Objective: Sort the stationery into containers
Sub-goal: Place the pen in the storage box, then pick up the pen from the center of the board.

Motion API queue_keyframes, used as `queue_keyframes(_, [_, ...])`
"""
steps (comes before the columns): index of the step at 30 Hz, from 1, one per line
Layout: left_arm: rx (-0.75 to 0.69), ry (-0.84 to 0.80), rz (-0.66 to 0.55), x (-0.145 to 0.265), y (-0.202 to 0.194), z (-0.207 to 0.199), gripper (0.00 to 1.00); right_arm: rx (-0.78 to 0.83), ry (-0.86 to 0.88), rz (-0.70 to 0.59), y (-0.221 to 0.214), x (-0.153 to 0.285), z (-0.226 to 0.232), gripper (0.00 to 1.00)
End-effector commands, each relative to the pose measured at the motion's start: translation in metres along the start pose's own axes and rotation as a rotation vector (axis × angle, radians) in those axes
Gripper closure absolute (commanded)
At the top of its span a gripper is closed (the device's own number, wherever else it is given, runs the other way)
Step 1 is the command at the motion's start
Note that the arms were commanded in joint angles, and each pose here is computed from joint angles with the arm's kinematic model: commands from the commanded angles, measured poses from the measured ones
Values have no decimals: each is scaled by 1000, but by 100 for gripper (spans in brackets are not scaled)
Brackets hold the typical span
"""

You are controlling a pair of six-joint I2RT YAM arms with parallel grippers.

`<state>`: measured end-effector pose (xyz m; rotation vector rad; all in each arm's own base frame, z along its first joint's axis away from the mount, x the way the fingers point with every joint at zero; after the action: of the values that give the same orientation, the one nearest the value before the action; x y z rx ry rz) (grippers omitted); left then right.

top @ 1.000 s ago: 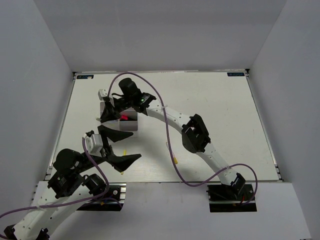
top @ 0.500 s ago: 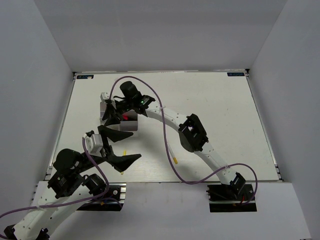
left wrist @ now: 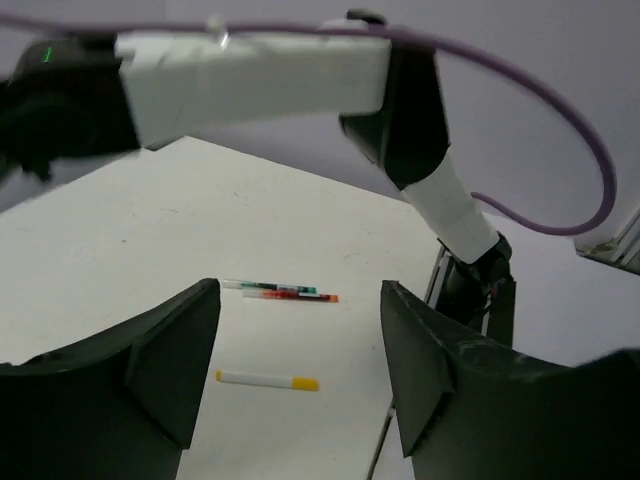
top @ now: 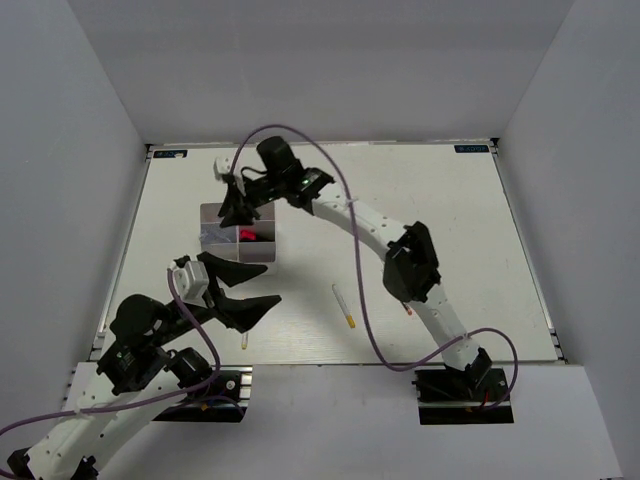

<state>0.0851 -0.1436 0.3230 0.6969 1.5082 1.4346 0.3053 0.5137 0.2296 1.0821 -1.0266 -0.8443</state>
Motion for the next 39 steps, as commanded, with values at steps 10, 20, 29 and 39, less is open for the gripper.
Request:
queue_keyframes(10, [275, 291, 458, -37, -65, 35, 90, -271, -865, 32, 24, 230, 1, 100])
queue_keyframes(20, [541, 700, 927, -25, -154, 48, 34, -468, -810, -14, -70, 288, 104, 28])
queue_keyframes(29, [605, 938, 1003, 12, -175, 46, 31, -537, -756, -94, -90, 303, 137, 36])
queue_keyframes(39, [527, 1124, 1100, 32, -203, 58, 34, -520, -700, -153, -89, 311, 152, 41])
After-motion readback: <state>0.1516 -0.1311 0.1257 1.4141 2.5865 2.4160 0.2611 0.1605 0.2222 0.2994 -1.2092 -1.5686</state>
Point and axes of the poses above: each gripper's point midway between its finger pads, its own x axis back along the fingers, its own z axis along the line the jaws close on, y = z × x, the point moved 6 cm from there along x, back along the fingers, and after that the axes turned 11 degrees about -x, right-handed, at the moved point
